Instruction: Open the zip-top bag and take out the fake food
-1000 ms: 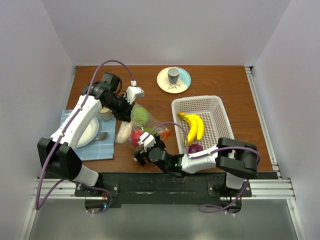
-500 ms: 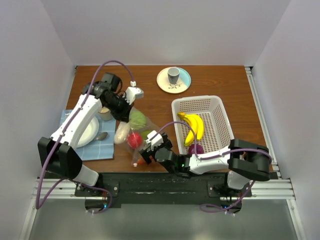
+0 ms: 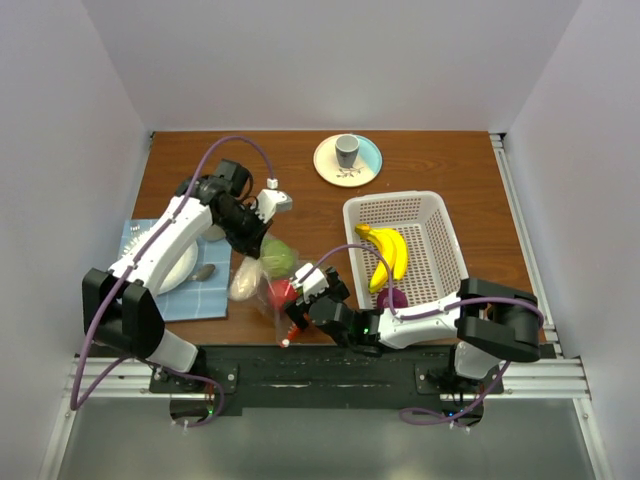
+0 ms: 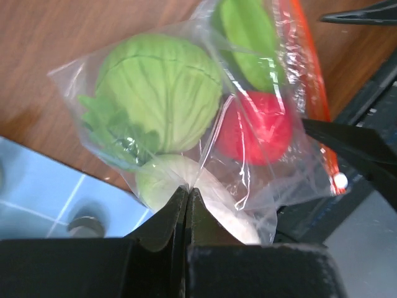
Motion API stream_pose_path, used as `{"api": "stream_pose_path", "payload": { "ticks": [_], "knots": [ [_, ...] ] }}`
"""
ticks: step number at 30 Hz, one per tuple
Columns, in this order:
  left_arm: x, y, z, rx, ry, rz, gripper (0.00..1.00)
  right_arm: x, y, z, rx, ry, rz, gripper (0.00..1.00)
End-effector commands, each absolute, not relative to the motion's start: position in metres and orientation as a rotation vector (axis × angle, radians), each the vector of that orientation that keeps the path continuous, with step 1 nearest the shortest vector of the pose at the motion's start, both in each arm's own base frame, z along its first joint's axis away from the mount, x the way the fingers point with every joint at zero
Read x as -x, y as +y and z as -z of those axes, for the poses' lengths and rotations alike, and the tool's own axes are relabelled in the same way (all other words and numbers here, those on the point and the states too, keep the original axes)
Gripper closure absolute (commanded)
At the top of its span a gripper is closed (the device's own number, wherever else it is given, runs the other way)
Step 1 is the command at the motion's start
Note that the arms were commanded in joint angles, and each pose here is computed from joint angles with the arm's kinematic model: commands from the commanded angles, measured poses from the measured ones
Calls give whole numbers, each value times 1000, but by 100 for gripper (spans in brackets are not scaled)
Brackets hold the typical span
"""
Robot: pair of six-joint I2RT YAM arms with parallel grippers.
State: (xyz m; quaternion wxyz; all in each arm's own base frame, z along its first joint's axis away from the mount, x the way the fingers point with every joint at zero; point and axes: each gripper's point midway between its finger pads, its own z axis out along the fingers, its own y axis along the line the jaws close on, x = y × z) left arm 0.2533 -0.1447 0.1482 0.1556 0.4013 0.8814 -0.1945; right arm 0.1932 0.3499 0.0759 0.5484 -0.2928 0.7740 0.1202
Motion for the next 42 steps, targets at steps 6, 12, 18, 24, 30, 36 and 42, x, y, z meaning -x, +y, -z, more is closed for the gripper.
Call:
{"api": "stream_pose_path", "payload": {
  "ticks": [6,12,18,24,30,36,42],
  "knots": [
    [-280,-121,-122,-1171,2506,309,100,-204,337,-84,663,1809,-180,1],
    [-283,-114,-128,-1168,2505,238,100,-207,330,-80,609,1844,-179,3],
    [-282,-100,-110,-1185,2534,146,100,-176,318,-94,587,1861,-425,22],
    [-283,-103,-100,-1180,2551,170,100,-164,310,-80,601,1901,-489,48],
    [-283,-103,-102,-1184,2554,159,100,-164,331,-62,656,1929,-473,56],
    [-281,-103,-104,-1192,2554,155,100,-170,352,-65,651,1898,-487,53],
    [-278,-103,-103,-1203,2553,153,100,-173,367,-76,646,1869,-517,51]
  ]
}}
